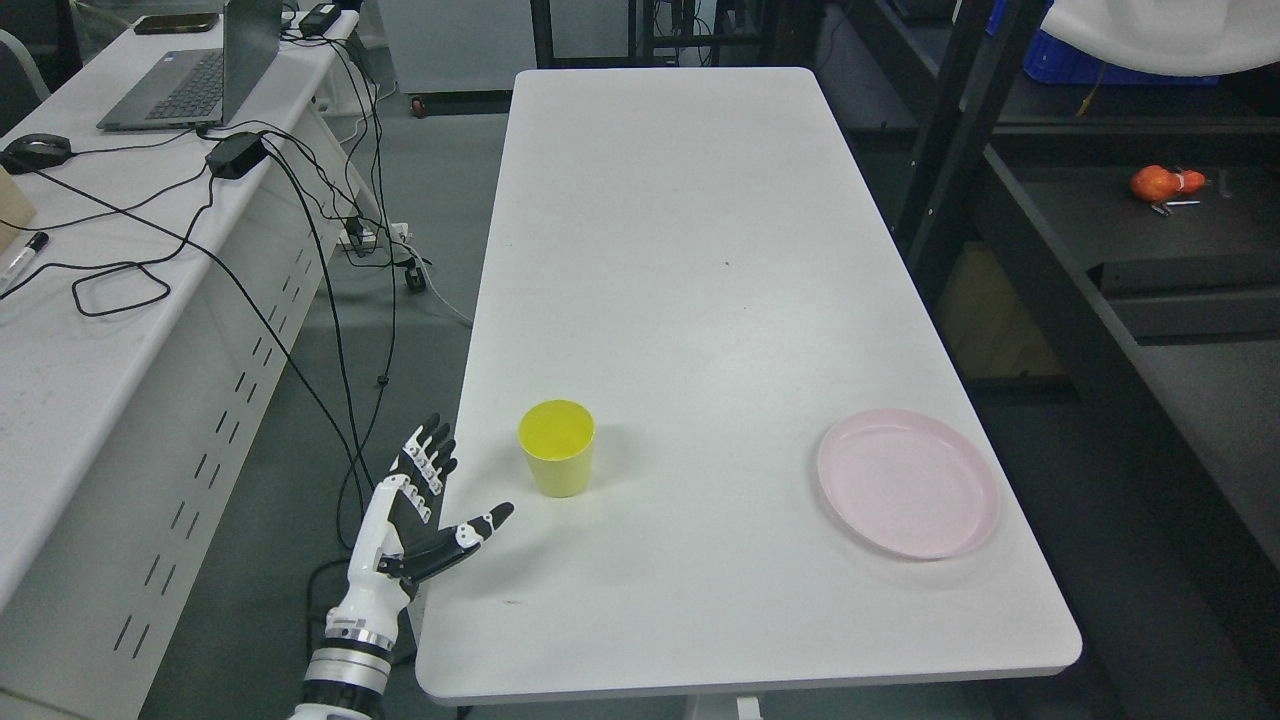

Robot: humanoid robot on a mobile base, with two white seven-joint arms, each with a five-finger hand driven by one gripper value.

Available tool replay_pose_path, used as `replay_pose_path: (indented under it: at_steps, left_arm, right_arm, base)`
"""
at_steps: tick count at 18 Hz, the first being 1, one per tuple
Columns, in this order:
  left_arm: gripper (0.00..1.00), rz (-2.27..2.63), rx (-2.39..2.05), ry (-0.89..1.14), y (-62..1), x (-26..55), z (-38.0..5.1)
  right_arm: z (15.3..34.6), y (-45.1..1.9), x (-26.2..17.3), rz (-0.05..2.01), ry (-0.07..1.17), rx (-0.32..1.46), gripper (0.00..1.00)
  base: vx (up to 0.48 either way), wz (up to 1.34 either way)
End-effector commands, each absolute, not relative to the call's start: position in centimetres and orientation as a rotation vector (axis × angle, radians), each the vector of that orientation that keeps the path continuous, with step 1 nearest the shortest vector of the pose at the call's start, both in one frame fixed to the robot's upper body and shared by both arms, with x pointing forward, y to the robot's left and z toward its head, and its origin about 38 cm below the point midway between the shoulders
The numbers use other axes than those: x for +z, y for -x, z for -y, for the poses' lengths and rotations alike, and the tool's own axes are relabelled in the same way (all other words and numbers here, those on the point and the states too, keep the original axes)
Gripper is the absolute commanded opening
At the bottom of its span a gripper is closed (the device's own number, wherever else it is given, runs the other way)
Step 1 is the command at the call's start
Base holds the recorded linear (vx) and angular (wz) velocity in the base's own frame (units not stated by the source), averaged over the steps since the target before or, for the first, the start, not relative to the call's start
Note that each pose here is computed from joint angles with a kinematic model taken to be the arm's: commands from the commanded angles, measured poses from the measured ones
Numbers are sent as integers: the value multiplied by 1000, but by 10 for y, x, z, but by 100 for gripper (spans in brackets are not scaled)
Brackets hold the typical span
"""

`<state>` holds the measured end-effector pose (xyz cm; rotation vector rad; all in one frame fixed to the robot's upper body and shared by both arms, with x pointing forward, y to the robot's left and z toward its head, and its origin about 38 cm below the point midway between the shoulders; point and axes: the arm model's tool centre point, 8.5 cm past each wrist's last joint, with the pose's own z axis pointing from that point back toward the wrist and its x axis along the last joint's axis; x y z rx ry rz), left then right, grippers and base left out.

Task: Place yellow IKEA cup on middle right shelf
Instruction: 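Move the left hand toward the yellow cup on the table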

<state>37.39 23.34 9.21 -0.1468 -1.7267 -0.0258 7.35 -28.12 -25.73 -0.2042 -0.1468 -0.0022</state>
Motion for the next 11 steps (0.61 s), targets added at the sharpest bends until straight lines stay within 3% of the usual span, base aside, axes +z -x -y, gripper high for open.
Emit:
replay_pose_path:
  at_steps: [1,11]
  left_arm:
    - [99,1723,-86,194,-369,93,-214]
    - [98,1741,-58,324,-374,102,-205]
  right_arm:
    - [291,-64,-257,132,216,-8,99]
    - [291,-64,-257,132,216,-8,99]
  base:
    - [-8,-49]
    - [-1,-9]
